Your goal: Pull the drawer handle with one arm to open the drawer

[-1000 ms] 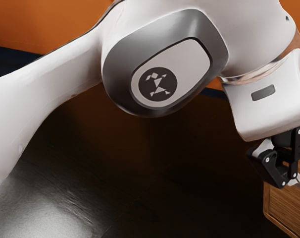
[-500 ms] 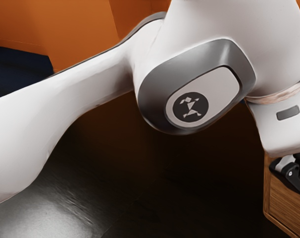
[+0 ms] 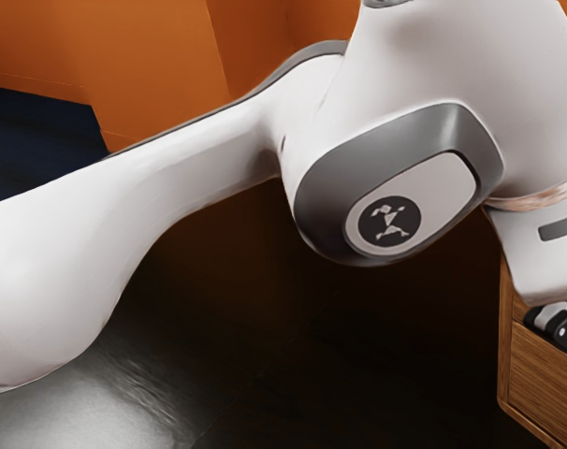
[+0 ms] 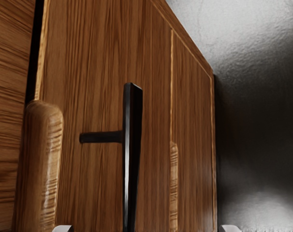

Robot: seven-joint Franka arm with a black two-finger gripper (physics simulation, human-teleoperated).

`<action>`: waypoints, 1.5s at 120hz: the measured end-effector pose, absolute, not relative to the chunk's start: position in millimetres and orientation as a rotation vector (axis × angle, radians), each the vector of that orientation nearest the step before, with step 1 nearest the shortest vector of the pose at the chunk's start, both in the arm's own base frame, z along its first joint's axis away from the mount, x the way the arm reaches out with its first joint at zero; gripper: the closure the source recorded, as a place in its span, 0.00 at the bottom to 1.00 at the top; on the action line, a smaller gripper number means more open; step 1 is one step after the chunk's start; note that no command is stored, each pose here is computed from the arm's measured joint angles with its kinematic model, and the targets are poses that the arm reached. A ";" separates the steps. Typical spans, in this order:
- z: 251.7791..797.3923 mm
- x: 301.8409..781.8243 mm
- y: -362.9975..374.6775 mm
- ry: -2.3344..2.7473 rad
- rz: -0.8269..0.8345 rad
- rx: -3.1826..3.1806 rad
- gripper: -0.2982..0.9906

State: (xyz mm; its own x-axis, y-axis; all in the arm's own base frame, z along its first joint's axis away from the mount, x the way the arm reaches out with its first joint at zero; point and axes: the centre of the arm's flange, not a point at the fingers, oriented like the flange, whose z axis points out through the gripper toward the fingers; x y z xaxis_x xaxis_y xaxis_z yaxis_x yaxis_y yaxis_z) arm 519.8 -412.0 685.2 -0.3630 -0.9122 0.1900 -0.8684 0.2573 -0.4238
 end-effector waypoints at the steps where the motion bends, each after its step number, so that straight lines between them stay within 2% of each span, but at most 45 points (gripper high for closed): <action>1: 684.7 520.1 -412.0 2.415 -0.715 -1.716 0.48; 180: 671.0 512.7 -418.6 2.415 -0.664 -1.709 0.70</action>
State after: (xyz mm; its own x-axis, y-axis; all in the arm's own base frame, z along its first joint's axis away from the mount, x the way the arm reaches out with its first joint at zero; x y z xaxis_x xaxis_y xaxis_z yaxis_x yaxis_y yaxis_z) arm 512.7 -418.6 671.0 -0.3607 -0.9190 0.1591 -0.8713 0.2711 -0.4091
